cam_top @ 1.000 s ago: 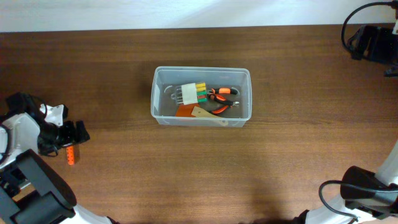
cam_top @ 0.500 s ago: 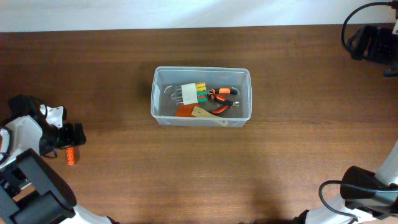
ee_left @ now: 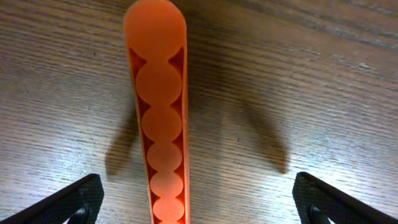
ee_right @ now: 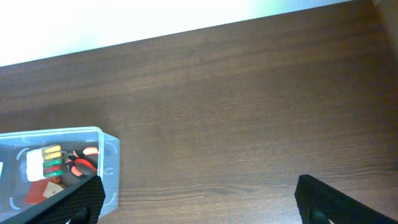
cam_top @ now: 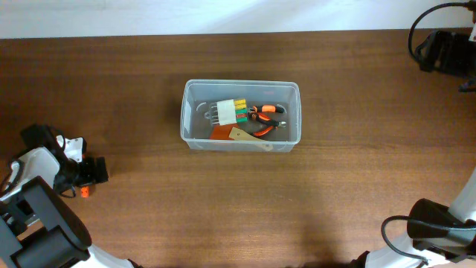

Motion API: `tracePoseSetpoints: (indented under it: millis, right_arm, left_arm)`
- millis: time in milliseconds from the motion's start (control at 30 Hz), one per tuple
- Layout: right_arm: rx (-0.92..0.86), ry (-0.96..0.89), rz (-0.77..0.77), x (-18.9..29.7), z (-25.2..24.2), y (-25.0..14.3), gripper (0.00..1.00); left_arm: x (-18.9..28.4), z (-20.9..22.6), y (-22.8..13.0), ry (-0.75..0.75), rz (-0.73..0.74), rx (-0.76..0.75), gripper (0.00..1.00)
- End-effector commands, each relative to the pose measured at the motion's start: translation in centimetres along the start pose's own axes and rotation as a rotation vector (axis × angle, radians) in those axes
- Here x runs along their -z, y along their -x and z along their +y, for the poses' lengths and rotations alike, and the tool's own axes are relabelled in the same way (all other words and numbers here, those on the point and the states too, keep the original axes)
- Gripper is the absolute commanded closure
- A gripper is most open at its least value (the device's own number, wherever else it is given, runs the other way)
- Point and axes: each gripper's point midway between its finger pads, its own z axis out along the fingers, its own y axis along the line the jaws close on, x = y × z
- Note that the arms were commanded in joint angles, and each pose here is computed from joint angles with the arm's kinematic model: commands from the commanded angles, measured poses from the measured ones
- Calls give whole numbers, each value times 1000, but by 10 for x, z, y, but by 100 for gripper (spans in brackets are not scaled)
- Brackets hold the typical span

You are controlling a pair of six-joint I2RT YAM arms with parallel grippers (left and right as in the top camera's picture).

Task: Pack container
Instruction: 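Close the left gripper on the orange strip and lift it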

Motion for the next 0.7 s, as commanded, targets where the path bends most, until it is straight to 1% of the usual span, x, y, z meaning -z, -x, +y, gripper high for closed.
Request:
tracePoseSetpoints:
  millis: [0,433,633,667]
  right_arm:
    - [-5,15,7,-2,1,-1,1]
    - [-5,16,7,-2,1,-1,1]
    - [-6,16,11,-2,1,-2,2]
    - [-6,16,11,-2,1,-2,1]
  left_arm:
    - [-2,2,-4,18,7,-1,1]
    - [-7,0,-5,7,1,-1,1]
    - [-17,-2,-11,-4,29,0,0]
    - [-19,-3,-12,-6,36,1,1]
